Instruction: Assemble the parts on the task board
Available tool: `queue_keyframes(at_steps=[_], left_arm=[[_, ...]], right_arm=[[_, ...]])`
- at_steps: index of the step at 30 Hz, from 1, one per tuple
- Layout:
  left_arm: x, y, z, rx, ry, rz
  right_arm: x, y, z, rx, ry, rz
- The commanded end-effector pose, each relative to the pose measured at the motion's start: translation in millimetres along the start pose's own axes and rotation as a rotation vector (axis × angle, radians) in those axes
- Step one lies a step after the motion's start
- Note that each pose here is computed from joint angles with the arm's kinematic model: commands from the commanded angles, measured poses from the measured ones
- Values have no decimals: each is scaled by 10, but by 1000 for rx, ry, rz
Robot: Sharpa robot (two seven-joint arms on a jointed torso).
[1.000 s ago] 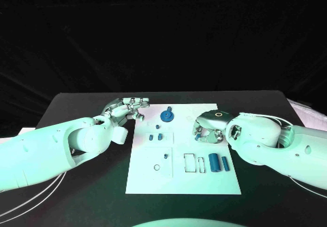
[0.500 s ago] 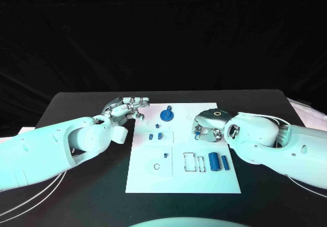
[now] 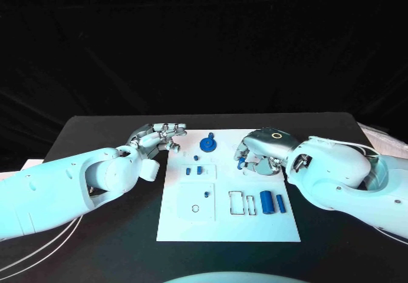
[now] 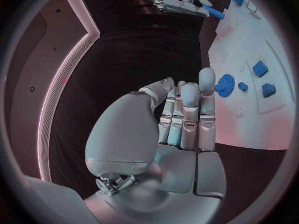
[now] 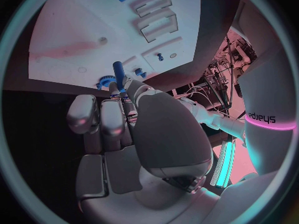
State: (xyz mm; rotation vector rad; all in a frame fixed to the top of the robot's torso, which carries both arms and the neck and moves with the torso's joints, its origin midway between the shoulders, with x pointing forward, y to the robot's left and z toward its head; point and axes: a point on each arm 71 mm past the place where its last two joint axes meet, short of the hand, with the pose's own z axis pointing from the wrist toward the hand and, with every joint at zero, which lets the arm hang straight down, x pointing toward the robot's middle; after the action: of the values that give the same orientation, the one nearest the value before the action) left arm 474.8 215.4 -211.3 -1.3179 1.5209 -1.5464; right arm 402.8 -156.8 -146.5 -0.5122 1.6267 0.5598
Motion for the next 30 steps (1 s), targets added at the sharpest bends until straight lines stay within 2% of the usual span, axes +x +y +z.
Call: queue_keyframes(at_steps=[1,9,16,23,30], left_arm=[[26,2,2,3,20,-3],[41,10,5,2,24,-5],[47,10,2,2,26,-5],[52,9,-4,2,28,-6],[56,10,0,2,29,-6]], right_arm=[[-49,134,1,-34,-26,64],[48,514,110,-142,1,138],[348,785,233,-226,43,188],[605,915,331,-258,86,221],[724,933,399,-259,111,222]])
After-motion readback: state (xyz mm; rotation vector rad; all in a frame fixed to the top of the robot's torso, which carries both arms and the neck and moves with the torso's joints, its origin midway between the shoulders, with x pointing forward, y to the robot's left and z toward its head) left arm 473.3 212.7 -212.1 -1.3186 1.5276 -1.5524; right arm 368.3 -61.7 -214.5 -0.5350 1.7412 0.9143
